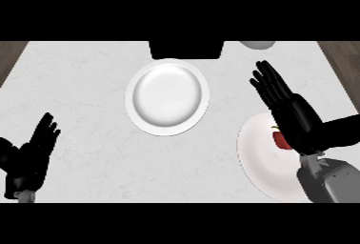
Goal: Pick the bell pepper from the plate and place it in the plate
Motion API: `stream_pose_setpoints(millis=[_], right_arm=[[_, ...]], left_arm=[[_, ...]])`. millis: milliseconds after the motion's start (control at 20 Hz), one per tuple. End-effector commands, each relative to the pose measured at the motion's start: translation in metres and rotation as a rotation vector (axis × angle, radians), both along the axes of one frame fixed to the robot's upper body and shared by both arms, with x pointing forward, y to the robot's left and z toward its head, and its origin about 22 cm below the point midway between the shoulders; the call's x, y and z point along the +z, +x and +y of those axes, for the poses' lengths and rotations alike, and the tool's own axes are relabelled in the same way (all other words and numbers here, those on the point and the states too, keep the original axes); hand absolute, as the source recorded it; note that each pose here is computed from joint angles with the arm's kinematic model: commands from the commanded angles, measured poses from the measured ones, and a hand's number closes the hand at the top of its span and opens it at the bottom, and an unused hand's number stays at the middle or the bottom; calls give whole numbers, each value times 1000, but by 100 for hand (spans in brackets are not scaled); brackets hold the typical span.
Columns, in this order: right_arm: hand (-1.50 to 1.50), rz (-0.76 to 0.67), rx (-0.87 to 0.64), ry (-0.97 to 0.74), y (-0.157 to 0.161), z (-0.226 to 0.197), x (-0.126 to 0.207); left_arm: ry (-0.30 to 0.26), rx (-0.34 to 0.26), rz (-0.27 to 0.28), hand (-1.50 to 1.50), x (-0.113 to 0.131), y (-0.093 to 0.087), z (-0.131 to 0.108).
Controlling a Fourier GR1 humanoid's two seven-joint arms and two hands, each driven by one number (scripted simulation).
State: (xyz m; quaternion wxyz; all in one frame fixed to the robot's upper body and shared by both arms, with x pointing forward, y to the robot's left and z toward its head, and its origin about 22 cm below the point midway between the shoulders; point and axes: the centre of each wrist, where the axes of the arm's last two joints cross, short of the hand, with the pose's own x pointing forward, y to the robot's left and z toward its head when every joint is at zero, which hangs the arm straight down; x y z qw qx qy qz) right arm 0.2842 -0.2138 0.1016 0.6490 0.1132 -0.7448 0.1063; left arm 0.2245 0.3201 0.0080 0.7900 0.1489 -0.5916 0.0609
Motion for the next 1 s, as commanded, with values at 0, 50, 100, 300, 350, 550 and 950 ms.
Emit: stream_pose_setpoints(millis=[0,50,100,300,350,550,950], right_arm=[[-150,-14,-82,-33,6,-4,3],[-150,-52,-112,-61,11,-5,-15],[-150,-91,-177,-64,7,16,-14],[-150,-284,-133,-660,20,-33,8],[150,-285,-169,-809,20,-49,2],[-150,-174,-424,-630,-10,-7,-103],[-150,-378,-515,-896,-30,-24,-134]], left_arm=[[14,-93,-35,0,8,14,-17],[66,-126,-97,0,4,23,-23],[100,-153,-130,0,16,32,-18],[140,-226,-204,0,35,41,-30],[137,-247,-211,0,37,42,-34],[163,-304,-245,0,32,60,-55],[148,-327,-228,0,27,71,-54]])
